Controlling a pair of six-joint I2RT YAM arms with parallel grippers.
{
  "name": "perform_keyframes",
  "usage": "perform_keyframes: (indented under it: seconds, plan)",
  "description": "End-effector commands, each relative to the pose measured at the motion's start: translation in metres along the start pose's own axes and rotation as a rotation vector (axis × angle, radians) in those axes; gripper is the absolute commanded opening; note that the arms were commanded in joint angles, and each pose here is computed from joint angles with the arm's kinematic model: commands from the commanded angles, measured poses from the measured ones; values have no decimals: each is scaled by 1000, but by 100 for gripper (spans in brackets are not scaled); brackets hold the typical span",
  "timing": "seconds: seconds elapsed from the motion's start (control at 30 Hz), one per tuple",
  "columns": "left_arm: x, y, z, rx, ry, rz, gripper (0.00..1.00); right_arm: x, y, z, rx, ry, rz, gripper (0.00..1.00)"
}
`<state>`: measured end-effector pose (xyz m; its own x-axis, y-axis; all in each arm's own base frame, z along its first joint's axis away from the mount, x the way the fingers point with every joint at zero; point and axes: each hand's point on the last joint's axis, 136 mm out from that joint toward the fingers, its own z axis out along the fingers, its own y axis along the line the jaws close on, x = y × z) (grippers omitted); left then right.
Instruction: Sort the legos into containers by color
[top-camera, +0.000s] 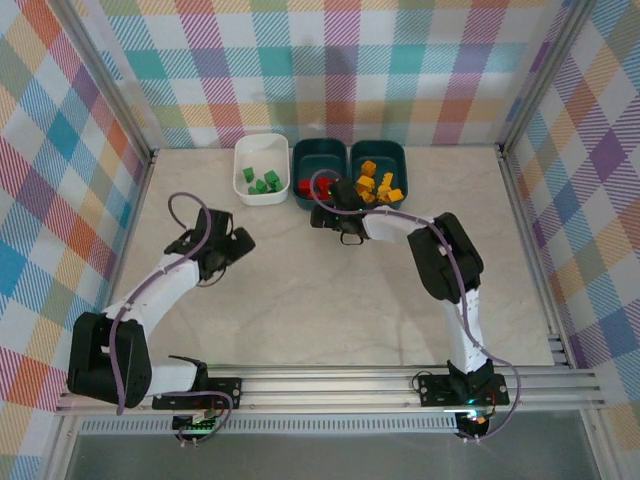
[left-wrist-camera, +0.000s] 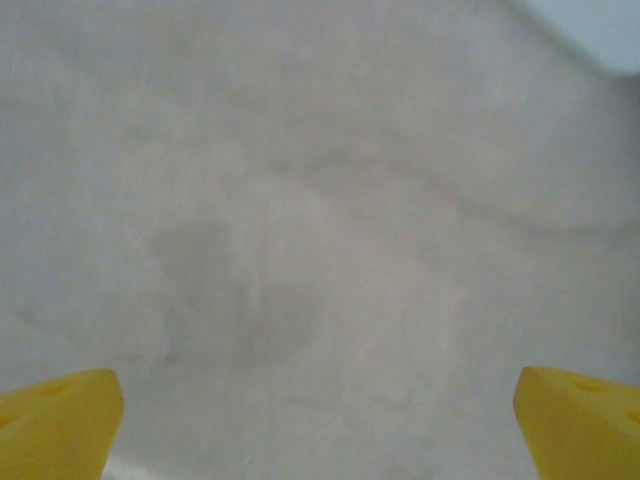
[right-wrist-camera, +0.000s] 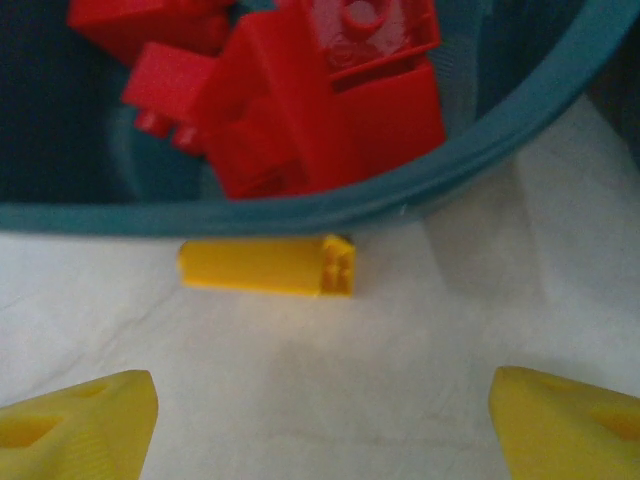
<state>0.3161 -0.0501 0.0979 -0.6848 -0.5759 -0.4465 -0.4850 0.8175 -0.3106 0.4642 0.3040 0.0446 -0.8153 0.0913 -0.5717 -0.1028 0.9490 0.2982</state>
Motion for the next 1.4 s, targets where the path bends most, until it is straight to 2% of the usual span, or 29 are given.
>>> perform_keyframes:
  seconds: [0.0,0.13,0.4,0.53,0.9,1.07,1.37]
  plan:
    - [-12,-6,-20,81,-75,-46,100,2,-11,6,110,31,-29,86]
    - [-7,-8,-21,146,-94,-81,100,2,-5,17,140,33,-64,84]
    - [-7,-9,-19,142,-84,-54,100,-1,12,22,153,58,-64,84]
    - [-6,-9,-18,141,-80,-50,100,-2,8,28,222,79,-52,82]
    - [-3,-12,-18,158,-65,-32,100,-11,10,36,291,99,6,74]
    - [-3,-12,-17,158,-63,-26,100,-5,11,43,296,136,14,65]
    - [-1,-11,-13,158,-60,-8,100,1,15,27,274,90,-37,48]
